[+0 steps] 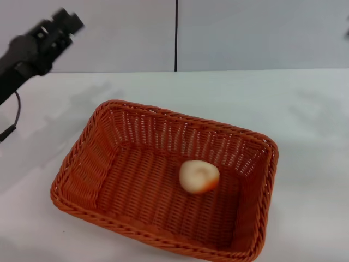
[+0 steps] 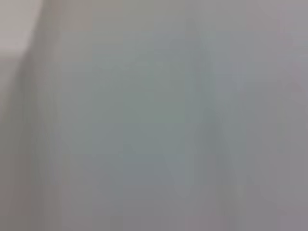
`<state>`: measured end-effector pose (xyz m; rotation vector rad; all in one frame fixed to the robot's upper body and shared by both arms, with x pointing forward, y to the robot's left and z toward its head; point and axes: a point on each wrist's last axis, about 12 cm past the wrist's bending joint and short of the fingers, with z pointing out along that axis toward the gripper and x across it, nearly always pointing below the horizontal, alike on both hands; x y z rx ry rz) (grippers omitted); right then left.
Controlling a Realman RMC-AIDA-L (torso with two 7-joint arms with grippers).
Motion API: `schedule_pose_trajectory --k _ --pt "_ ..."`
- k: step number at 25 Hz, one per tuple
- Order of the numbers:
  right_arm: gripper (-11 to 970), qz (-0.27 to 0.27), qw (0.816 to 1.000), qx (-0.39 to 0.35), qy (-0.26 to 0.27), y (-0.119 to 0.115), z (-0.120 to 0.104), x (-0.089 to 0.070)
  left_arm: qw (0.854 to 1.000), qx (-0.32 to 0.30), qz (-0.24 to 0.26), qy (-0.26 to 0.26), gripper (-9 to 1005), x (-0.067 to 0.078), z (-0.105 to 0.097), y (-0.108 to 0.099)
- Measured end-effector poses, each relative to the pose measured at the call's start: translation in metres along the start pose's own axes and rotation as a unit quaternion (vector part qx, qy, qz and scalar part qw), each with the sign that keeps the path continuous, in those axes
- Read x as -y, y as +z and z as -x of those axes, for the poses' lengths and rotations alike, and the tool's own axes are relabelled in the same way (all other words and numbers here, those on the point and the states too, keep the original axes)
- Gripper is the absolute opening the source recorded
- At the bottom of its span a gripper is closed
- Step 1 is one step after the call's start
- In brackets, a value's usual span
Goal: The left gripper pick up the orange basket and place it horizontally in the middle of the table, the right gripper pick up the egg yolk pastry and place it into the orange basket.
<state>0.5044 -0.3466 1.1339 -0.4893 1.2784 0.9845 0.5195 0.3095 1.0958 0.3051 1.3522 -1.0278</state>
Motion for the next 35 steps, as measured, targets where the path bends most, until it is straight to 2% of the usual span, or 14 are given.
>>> schedule_pose_trajectory --k 2,4,5,6,7,8,9,10,13,17,21,24,29,35 --pt "598 -0.072 0.995 0.063 -0.025 -0.025 -0.005 0.001 0.998 0.046 0.025 0.024 462 0.001 -0.005 -0.004" --pt "598 -0.143 0.983 0.102 -0.053 -0.046 -0.012 0.000 0.998 0.046 0.025 0.024 463 0.001 -0.005 -0.004" --pt "598 -0.174 0.976 0.114 -0.067 -0.054 -0.015 -0.001 0.991 0.096 0.067 0.059 463 0.003 -0.010 -0.014" --pt "598 -0.210 0.967 0.125 -0.075 -0.062 -0.020 -0.002 0.986 0.116 0.090 0.073 464 0.003 -0.012 -0.020" --pt "598 -0.275 0.946 0.143 -0.091 -0.076 -0.028 -0.004 0.979 0.139 0.121 0.089 464 0.004 -0.014 -0.028" --pt "598 -0.275 0.946 0.143 -0.091 -0.076 -0.028 -0.004 0.979 0.139 0.121 0.089 464 0.004 -0.014 -0.028" --pt "598 -0.310 0.933 0.153 -0.097 -0.083 -0.032 -0.005 0.979 0.139 0.121 0.089 464 0.004 -0.014 -0.028" --pt "598 -0.337 0.922 0.160 -0.101 -0.088 -0.035 -0.006 0.964 0.168 0.174 0.114 465 0.005 -0.018 -0.042" --pt "598 -0.395 0.895 0.179 -0.103 -0.100 -0.044 -0.009 0.953 0.177 0.206 0.133 466 0.007 -0.022 -0.053" --pt "598 -0.431 0.877 0.187 -0.099 -0.108 -0.047 -0.008 0.946 0.181 0.230 0.139 467 0.009 -0.025 -0.063" --pt "598 -0.443 0.872 0.187 -0.095 -0.109 -0.048 -0.005 0.944 0.181 0.237 0.142 468 0.009 -0.026 -0.065" --pt "598 -0.446 0.870 0.186 -0.093 -0.109 -0.048 -0.003 0.932 0.187 0.271 0.149 469 0.011 -0.032 -0.071" --pt "598 -0.450 0.869 0.184 -0.091 -0.107 -0.048 -0.001 0.928 0.190 0.282 0.150 640 0.012 -0.033 -0.075" --pt "598 -0.455 0.867 0.183 -0.089 -0.109 -0.049 0.000 0.929 0.188 0.284 0.145 782 0.012 -0.034 -0.076"
